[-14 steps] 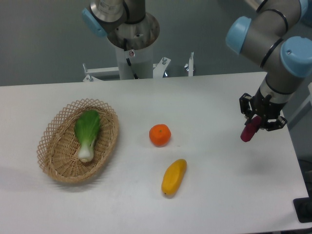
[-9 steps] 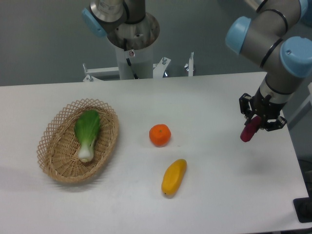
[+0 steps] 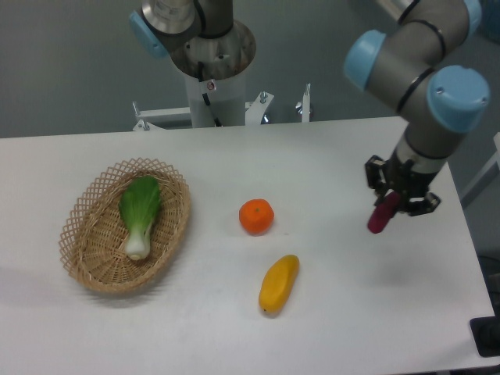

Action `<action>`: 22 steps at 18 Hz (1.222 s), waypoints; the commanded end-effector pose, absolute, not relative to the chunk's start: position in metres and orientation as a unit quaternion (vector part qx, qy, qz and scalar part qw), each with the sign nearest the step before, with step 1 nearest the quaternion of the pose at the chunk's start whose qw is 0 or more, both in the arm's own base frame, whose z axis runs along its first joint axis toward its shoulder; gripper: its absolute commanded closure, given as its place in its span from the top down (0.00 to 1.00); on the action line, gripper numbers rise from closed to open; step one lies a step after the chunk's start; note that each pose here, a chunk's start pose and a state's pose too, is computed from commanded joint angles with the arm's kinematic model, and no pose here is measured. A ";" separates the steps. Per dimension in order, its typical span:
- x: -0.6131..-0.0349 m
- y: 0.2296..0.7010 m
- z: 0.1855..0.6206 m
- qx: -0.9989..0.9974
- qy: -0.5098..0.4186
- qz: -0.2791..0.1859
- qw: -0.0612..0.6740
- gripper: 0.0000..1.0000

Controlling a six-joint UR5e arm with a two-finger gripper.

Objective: Place the sweet potato in the basket
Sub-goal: 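Carry the sweet potato over the wicker basket beside the bok choy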

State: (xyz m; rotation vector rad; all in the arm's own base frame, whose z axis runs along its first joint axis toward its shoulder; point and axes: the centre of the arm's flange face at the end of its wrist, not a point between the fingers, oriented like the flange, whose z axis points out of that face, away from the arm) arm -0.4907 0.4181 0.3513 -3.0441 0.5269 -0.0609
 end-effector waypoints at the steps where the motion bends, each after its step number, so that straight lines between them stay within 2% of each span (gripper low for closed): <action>1: -0.480 0.422 0.351 -0.984 0.177 -0.022 0.026 0.12; 9: -0.383 0.499 0.354 -0.978 0.207 -0.025 0.031 0.12; 14: -0.305 0.540 0.357 -0.971 0.234 -0.027 0.037 0.12; 16: -0.255 0.564 0.353 -0.969 0.243 -0.026 0.035 0.12; 22: -0.173 0.587 0.327 -0.956 0.291 -0.042 0.016 0.15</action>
